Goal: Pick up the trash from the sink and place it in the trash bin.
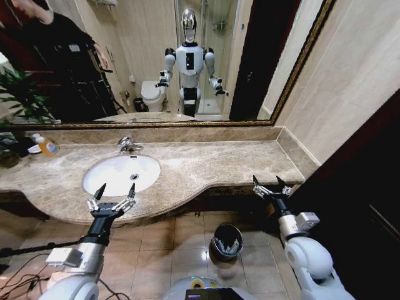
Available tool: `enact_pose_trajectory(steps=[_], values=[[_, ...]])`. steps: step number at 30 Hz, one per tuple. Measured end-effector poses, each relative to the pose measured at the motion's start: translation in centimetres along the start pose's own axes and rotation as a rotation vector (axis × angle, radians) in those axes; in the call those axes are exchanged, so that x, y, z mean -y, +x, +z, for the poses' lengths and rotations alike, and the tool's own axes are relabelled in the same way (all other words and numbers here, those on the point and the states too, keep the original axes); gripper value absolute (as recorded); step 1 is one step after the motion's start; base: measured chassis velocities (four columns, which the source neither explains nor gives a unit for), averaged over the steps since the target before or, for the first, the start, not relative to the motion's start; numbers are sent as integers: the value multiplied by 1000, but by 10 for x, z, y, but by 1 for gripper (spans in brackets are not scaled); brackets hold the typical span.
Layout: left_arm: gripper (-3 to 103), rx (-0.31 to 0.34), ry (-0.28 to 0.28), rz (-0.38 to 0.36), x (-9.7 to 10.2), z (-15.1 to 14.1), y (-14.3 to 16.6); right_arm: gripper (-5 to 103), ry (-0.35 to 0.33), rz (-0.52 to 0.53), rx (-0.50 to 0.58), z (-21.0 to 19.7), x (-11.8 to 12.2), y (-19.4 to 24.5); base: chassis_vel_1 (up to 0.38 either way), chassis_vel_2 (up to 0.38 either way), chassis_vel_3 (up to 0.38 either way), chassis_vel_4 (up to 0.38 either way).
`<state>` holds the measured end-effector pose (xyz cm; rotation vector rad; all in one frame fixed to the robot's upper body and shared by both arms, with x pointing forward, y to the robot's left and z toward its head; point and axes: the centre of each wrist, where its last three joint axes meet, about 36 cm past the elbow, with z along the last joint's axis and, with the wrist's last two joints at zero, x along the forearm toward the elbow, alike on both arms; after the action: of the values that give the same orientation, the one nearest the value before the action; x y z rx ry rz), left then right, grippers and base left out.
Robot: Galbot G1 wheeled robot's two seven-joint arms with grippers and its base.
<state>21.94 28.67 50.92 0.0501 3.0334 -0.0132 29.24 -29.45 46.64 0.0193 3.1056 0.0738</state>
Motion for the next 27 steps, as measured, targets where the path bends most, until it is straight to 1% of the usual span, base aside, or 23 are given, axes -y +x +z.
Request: enact_pose_trajectory(steps=[27], values=[[100,0,0,0,0,0,0,100,0,0,0,0,0,0,0,0,0,0]])
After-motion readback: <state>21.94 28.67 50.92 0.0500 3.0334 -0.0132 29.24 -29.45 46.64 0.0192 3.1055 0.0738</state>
